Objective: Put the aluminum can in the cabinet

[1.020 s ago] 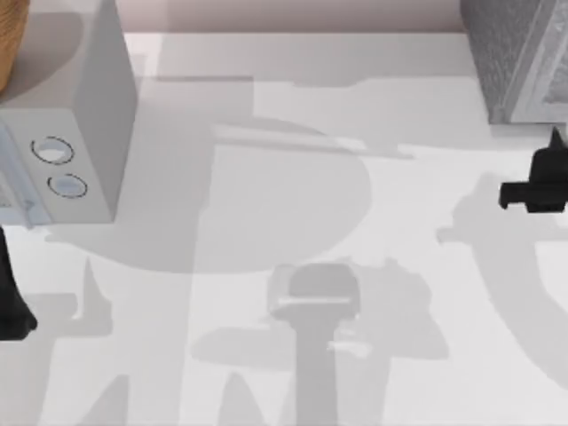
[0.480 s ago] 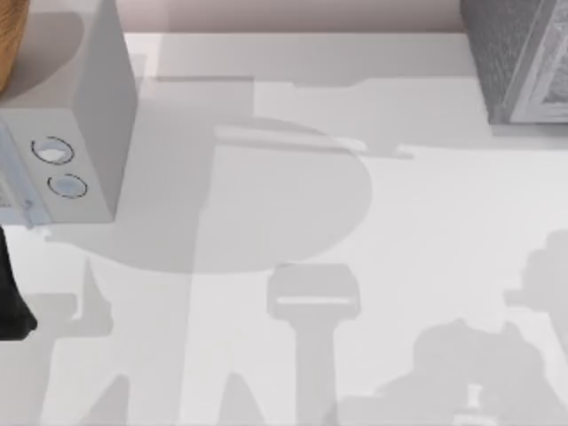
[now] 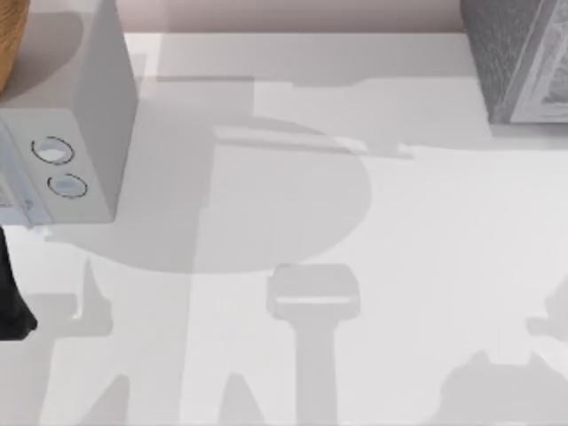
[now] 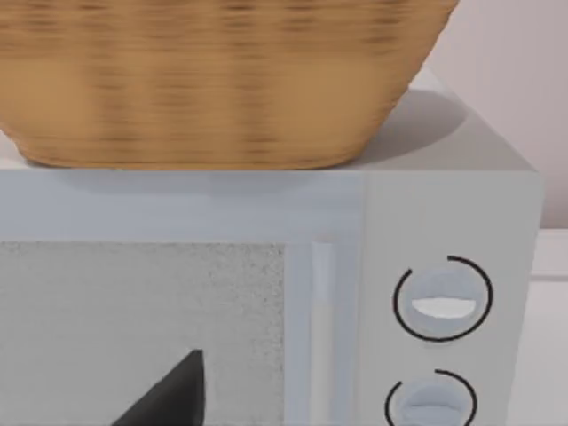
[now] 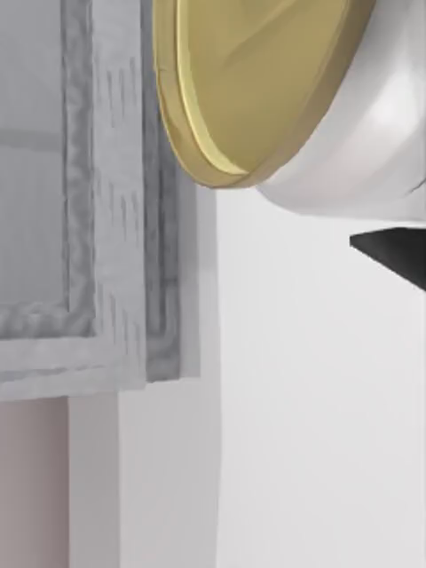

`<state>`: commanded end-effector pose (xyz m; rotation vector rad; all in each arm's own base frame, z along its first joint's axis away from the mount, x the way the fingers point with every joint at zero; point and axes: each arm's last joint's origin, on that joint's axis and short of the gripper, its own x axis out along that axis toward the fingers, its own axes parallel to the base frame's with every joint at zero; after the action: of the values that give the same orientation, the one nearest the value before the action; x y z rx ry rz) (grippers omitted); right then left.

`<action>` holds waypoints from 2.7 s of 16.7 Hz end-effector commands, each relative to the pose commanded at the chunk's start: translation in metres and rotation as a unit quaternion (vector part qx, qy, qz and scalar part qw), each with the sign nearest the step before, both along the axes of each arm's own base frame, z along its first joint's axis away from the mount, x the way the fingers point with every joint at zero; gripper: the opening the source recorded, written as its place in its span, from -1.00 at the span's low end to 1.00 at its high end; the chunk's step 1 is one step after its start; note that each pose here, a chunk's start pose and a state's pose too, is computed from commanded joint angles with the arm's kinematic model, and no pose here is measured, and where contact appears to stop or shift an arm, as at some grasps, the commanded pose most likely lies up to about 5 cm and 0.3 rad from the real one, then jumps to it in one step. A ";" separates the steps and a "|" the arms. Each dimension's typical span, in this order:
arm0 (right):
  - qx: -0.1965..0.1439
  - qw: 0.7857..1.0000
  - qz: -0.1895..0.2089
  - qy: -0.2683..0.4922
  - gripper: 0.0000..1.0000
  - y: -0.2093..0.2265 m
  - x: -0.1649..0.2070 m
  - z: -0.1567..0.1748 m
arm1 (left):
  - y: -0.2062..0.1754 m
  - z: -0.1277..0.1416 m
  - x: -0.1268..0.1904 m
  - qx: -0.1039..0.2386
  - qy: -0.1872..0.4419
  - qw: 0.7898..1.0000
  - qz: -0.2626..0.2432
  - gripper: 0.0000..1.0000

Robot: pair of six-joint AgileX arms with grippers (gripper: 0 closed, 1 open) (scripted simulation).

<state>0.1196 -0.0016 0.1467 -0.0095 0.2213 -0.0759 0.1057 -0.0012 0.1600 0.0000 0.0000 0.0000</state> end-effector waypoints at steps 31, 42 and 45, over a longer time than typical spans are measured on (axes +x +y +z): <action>0.005 0.993 0.041 -0.113 -1.00 0.010 0.008 0.188 | 0.000 0.000 0.000 0.000 0.000 1.000 0.000 1.00; 0.005 0.994 0.043 -0.098 -1.00 0.024 0.061 0.281 | 0.000 0.000 0.000 0.000 0.000 1.000 0.000 1.00; 0.005 0.994 0.040 -0.099 -1.00 0.029 0.078 0.303 | 0.000 0.000 0.000 0.000 0.000 1.000 0.000 1.00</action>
<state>0.1974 0.0271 0.4493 -0.0010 0.0239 0.0050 0.1057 -0.0012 0.1600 0.0000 0.0000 0.0000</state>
